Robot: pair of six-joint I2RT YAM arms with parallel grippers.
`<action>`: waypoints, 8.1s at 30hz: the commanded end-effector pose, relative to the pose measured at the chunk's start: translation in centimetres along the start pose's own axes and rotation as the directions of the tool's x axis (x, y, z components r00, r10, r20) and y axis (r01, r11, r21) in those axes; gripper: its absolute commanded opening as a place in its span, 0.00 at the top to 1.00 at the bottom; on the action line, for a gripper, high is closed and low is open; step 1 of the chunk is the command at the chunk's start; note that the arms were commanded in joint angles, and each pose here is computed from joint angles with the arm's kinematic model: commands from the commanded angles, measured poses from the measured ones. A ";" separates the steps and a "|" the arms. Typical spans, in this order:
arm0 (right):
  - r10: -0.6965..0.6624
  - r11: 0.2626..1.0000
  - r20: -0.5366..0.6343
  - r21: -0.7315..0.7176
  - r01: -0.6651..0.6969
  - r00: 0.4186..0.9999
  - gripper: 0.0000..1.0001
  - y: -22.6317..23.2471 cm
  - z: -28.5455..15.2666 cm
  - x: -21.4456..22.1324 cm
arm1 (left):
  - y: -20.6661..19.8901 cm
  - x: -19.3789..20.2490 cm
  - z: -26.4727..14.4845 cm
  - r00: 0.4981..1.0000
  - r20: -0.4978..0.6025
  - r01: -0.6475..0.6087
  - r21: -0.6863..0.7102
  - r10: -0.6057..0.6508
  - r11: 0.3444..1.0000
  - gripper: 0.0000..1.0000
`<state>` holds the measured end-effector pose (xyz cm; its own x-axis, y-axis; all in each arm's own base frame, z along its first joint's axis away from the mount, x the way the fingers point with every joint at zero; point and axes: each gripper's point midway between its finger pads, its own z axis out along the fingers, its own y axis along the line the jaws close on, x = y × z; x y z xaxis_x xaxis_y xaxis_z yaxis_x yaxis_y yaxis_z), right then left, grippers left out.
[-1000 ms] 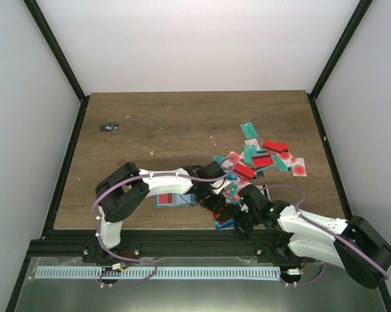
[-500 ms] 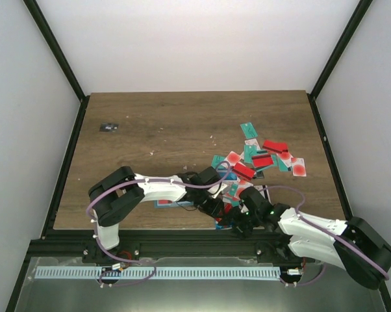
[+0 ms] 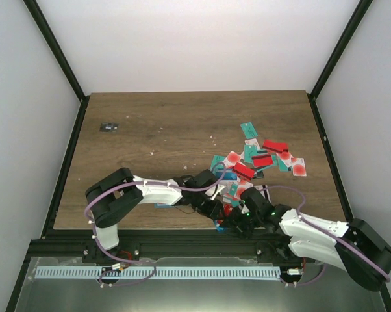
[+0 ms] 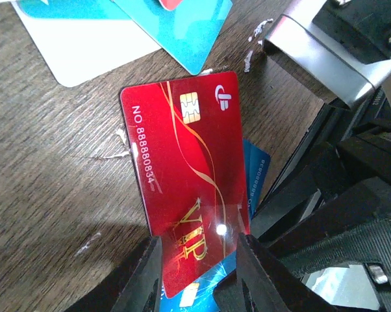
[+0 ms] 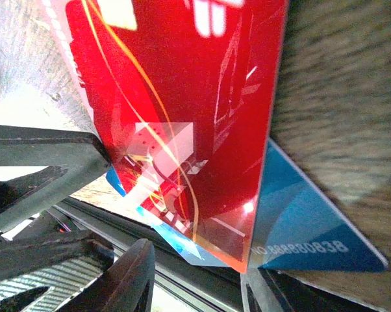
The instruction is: Put the credit cards into the card holder
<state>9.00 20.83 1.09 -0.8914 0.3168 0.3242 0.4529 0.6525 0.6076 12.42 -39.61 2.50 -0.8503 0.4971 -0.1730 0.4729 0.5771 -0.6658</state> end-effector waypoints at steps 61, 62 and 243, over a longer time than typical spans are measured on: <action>-0.019 0.994 0.039 -0.104 0.023 0.999 0.64 -0.2 -0.1 -0.7 | 0.0 5.3 1.9 0.972 -0.226 0.063 -0.029 -0.068 0.998 0.66; -0.018 0.994 0.039 -0.106 0.022 0.999 0.66 -0.3 -0.1 -0.7 | 0.0 5.3 1.9 0.971 -0.228 0.066 -0.028 -0.071 0.997 0.66; -0.546 0.837 -0.108 -0.027 0.547 0.831 0.68 14.7 6.2 -8.0 | 14.1 0.1 -15.7 0.922 0.163 0.361 -0.036 -0.351 0.932 0.96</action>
<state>22.01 32.32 4.06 -0.9799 -0.1995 0.0061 -0.1283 0.6526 0.7468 22.11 -20.93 4.69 -0.9888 0.1461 -0.0308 0.1310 0.7498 -0.6486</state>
